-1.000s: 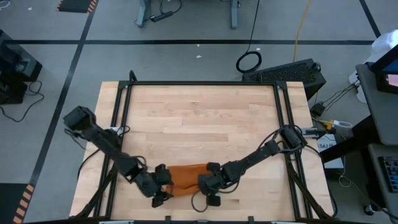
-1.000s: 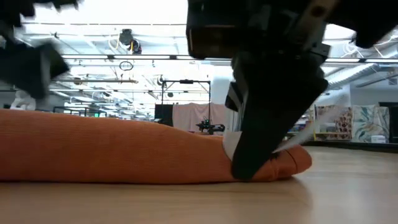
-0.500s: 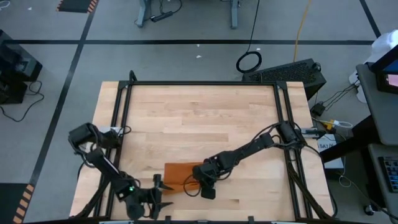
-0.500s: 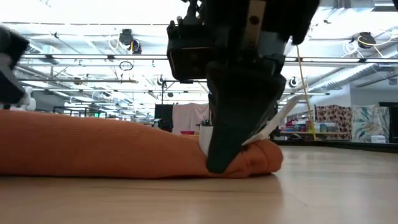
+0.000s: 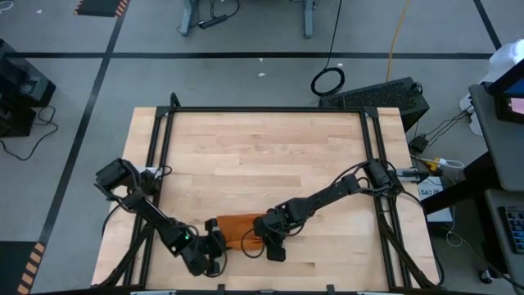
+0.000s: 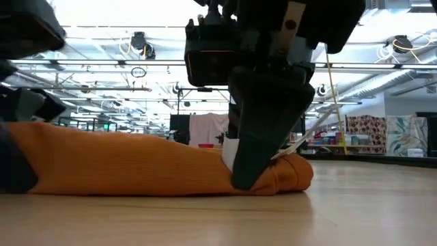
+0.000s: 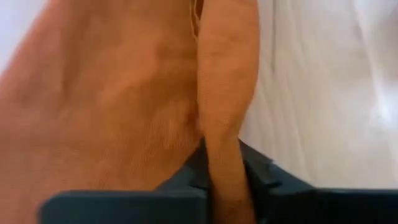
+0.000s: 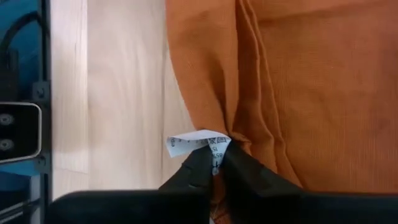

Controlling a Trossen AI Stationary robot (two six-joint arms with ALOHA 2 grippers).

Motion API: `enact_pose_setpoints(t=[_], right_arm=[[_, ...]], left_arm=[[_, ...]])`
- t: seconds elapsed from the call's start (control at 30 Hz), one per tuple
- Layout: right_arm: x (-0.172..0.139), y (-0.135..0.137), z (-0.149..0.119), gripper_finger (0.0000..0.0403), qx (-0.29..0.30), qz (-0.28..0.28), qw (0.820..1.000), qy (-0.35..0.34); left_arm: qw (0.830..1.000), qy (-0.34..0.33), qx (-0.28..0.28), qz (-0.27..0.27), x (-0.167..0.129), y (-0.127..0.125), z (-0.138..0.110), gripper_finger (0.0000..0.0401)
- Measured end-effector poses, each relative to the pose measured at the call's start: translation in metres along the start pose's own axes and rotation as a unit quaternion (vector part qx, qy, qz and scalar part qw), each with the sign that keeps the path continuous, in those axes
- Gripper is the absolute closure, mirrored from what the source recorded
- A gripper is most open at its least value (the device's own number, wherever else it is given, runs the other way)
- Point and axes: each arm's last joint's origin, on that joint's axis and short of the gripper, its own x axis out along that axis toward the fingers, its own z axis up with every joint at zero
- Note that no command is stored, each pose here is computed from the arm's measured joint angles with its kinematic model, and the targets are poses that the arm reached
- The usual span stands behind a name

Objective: Roll towel
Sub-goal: Roll the brown towel

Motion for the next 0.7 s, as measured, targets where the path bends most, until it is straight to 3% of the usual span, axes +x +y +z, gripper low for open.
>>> enact_pose_setpoints(t=[0.1,0.23,0.33,0.43,0.53,0.7], right_arm=[[-0.008,0.009,-0.005,0.0369,-0.022,-0.035,0.999,-0.008],[-0.030,0.032,-0.017,0.0320,-0.078,-0.122,0.989,-0.037],[-0.043,0.057,-0.028,0.0281,-0.142,-0.185,0.969,-0.080],[-0.037,0.079,-0.042,0.0250,-0.216,-0.234,0.942,-0.108],[-0.024,0.095,-0.050,0.0228,-0.258,-0.245,0.925,-0.136],[-0.005,0.094,-0.057,0.0197,-0.250,-0.273,0.919,-0.137]], left_arm=[[0.998,0.030,-0.045,-0.035,-0.002,0.003,0.009,0.0386],[0.993,0.050,-0.090,-0.055,-0.002,0.008,0.020,0.0371],[0.989,0.075,-0.106,-0.069,0.001,0.013,0.023,0.0369],[0.985,0.086,-0.132,-0.073,0.004,0.017,0.026,0.0369],[0.984,0.088,-0.136,-0.073,0.005,0.018,0.027,0.0368],[0.980,0.098,-0.151,-0.081,0.005,0.019,0.027,0.0376]])
